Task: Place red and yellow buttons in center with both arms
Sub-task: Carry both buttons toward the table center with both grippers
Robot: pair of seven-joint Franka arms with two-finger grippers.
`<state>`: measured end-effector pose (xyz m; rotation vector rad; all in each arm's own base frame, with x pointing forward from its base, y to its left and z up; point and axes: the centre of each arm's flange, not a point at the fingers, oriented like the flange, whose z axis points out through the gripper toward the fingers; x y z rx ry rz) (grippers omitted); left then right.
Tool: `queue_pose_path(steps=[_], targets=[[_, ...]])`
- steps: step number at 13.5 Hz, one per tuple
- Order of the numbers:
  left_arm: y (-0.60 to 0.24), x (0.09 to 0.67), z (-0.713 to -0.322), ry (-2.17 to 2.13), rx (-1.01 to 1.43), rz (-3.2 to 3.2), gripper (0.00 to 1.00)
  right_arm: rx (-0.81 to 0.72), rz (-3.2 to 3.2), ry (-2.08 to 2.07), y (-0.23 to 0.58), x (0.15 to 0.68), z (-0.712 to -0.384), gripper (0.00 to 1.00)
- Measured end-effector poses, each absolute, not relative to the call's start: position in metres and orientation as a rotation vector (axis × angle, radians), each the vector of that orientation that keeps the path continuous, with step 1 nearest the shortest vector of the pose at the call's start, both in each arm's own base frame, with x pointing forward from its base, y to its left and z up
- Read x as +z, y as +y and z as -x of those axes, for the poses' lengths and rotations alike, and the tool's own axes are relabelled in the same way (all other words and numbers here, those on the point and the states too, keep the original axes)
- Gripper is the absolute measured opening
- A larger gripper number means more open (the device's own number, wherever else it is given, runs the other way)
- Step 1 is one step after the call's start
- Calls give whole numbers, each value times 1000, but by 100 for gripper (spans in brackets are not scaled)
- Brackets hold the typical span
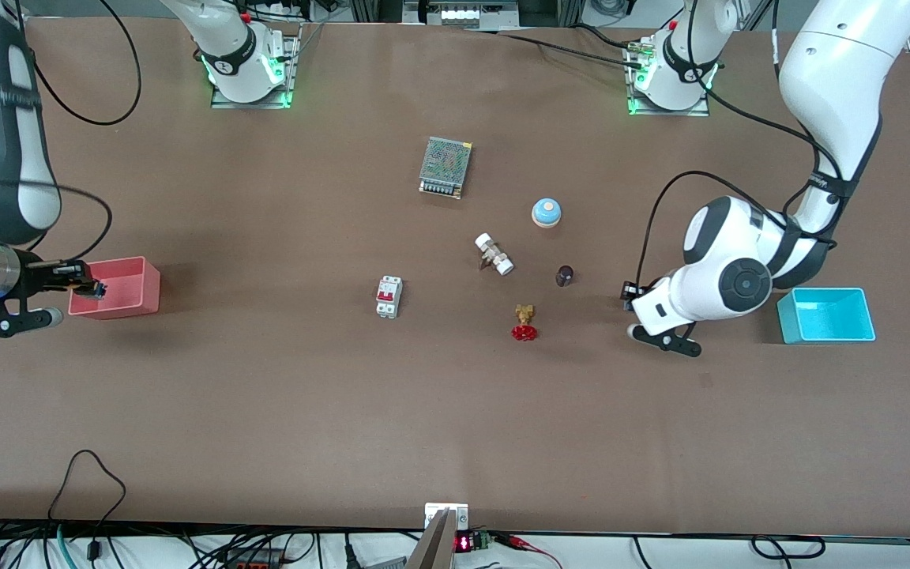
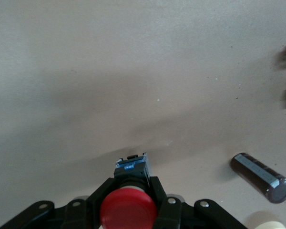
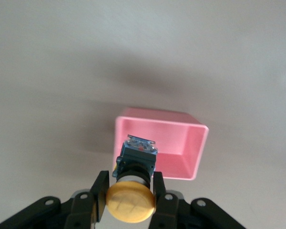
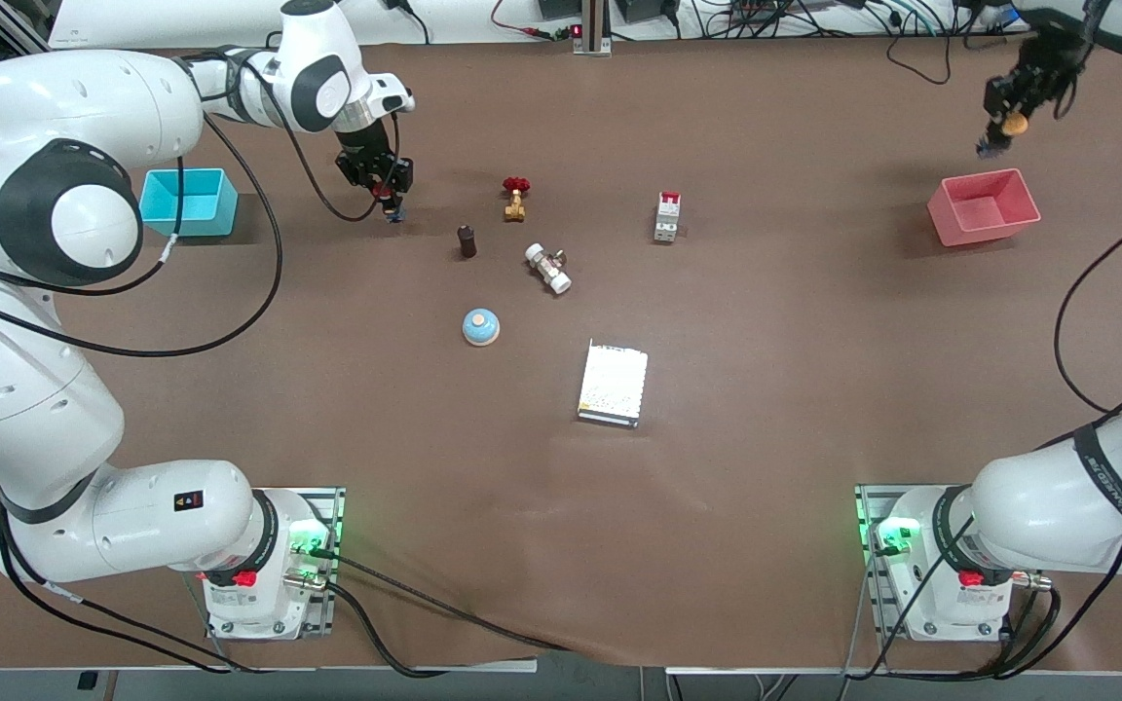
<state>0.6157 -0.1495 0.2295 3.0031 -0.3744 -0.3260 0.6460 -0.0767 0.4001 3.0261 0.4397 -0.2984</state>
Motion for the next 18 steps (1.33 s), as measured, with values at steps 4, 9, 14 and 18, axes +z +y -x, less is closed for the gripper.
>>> queue_pose_path(steps=[4,9,14,18], targets=[[-161,211,-609,-285,-379,-3010,36,-308,-3079,393,77,386,-649,42],[-163,203,-608,-175,-403,-3024,52,-317,-3055,101,218,317,-630,42],[-163,201,-607,-157,-411,-3026,100,-315,-3079,-147,234,269,-635,42],[-154,218,-618,-129,-374,-3036,100,-353,-3052,-246,234,241,-636,42]])
